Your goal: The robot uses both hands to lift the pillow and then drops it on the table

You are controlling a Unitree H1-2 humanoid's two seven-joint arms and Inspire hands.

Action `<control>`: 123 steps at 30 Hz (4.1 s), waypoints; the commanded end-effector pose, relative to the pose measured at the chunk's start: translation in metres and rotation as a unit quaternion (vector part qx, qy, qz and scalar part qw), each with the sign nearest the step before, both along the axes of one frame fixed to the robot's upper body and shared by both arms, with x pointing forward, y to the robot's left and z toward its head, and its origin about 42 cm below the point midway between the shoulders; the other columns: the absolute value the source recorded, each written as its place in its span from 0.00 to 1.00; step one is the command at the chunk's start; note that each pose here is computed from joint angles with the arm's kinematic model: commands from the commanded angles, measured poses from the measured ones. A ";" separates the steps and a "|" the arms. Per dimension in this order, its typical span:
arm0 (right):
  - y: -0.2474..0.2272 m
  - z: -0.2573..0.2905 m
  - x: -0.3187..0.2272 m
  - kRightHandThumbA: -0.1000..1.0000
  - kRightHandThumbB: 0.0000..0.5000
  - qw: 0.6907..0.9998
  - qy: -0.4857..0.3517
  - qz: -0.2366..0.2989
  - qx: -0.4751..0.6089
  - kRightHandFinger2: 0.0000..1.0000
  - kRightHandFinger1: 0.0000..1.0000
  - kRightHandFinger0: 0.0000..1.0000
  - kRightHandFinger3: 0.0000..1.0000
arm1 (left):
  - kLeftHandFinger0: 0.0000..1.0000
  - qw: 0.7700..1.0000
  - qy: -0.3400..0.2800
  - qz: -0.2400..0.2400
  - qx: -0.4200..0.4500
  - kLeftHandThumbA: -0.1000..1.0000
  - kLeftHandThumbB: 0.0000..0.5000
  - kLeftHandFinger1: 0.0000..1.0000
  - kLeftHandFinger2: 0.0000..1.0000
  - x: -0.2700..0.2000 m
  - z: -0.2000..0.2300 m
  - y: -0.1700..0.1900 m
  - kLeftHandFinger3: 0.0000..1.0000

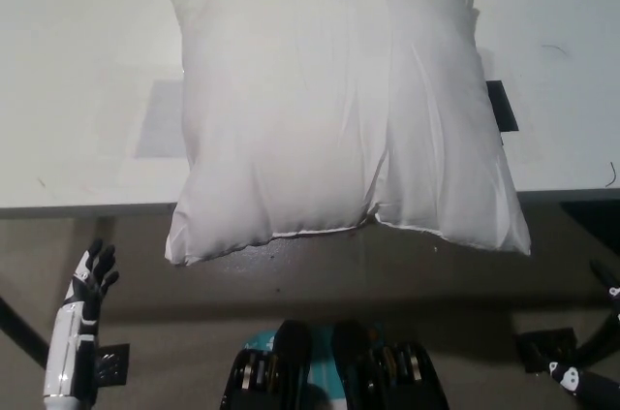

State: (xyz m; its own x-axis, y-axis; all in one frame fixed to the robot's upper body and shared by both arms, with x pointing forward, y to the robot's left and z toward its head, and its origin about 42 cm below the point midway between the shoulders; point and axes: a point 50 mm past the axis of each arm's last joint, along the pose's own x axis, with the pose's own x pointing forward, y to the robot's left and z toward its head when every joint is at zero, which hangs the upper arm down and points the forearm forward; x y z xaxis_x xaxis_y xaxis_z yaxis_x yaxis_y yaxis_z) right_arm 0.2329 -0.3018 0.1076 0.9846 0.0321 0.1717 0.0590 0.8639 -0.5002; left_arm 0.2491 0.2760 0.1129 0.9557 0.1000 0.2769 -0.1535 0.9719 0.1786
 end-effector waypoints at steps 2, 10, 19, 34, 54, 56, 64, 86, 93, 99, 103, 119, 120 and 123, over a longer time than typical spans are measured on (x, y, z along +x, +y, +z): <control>0.007 0.022 0.002 1.00 0.84 0.999 -0.045 0.014 -0.022 1.00 1.00 1.00 1.00 | 1.00 0.997 -0.065 0.000 0.036 1.00 0.31 1.00 1.00 -0.001 0.014 0.001 1.00; 0.007 0.067 0.029 1.00 0.93 0.992 -0.120 0.010 -0.033 1.00 1.00 1.00 1.00 | 1.00 0.990 -0.131 0.012 0.043 1.00 0.37 1.00 1.00 0.025 0.054 0.007 1.00; 0.021 0.111 0.063 1.00 1.00 0.984 -0.166 0.020 -0.064 1.00 1.00 1.00 1.00 | 1.00 0.973 -0.213 0.030 0.089 1.00 0.24 1.00 1.00 0.062 0.091 0.011 1.00; 0.011 0.235 0.146 1.00 0.98 0.968 -0.249 0.006 -0.019 1.00 1.00 1.00 1.00 | 1.00 0.946 -0.308 0.043 0.089 1.00 0.30 1.00 1.00 0.127 0.184 0.012 1.00; 0.038 0.275 0.243 1.00 0.81 0.982 -0.178 0.018 0.055 1.00 1.00 1.00 1.00 | 1.00 0.967 -0.245 0.054 0.045 1.00 0.29 1.00 1.00 0.207 0.196 0.001 1.00; 0.039 0.271 0.253 1.00 0.85 0.984 -0.164 0.018 0.067 1.00 1.00 1.00 1.00 | 1.00 0.973 -0.224 0.049 0.032 1.00 0.34 1.00 1.00 0.214 0.192 0.002 1.00; 0.039 0.246 0.275 1.00 0.71 0.988 -0.120 0.015 0.096 1.00 1.00 1.00 1.00 | 1.00 0.982 -0.180 0.058 0.021 1.00 0.44 1.00 1.00 0.237 0.167 0.000 1.00; 0.085 0.147 0.303 1.00 0.68 0.979 0.028 0.002 0.201 1.00 1.00 1.00 1.00 | 1.00 0.997 -0.049 0.050 -0.038 1.00 0.21 1.00 1.00 0.275 0.100 -0.039 1.00; 0.114 0.133 0.301 1.00 0.55 0.967 0.038 0.044 0.247 1.00 1.00 1.00 1.00 | 1.00 0.995 -0.035 0.013 -0.088 1.00 0.17 1.00 1.00 0.271 0.094 -0.080 1.00; 0.124 0.121 0.300 1.00 0.67 0.972 0.064 0.037 0.225 1.00 1.00 1.00 1.00 | 1.00 0.992 -0.033 -0.028 -0.119 1.00 0.33 1.00 1.00 0.267 0.095 -0.108 1.00; 0.137 0.108 0.298 1.00 0.63 0.962 0.093 0.039 0.254 1.00 1.00 1.00 1.00 | 1.00 0.991 -0.025 -0.048 -0.125 1.00 0.34 1.00 1.00 0.263 0.096 -0.131 1.00; 0.153 0.100 0.293 1.00 0.70 0.954 0.100 0.042 0.278 1.00 1.00 1.00 1.00 | 1.00 0.984 -0.001 -0.078 -0.158 1.00 0.40 1.00 1.00 0.261 0.095 -0.173 1.00; 0.153 0.103 0.292 1.00 0.70 0.954 0.098 0.043 0.280 1.00 1.00 1.00 1.00 | 1.00 0.984 0.000 -0.078 -0.161 1.00 0.40 1.00 1.00 0.261 0.094 -0.174 1.00; 0.155 0.113 0.292 1.00 0.67 0.948 0.086 0.051 0.302 1.00 1.00 1.00 1.00 | 1.00 0.983 0.007 -0.082 -0.162 1.00 0.42 1.00 1.00 0.261 0.091 -0.175 1.00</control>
State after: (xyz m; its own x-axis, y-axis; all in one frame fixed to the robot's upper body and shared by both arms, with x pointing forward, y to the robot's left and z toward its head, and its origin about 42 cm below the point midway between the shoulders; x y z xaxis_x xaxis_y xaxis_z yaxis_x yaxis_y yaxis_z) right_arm 0.5222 -0.1868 0.1917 0.9990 -0.0103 -0.0432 0.0101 0.9999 -0.0047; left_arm 0.5025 0.1537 0.1738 0.9697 0.1584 0.1857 -0.1362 0.9825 -0.1268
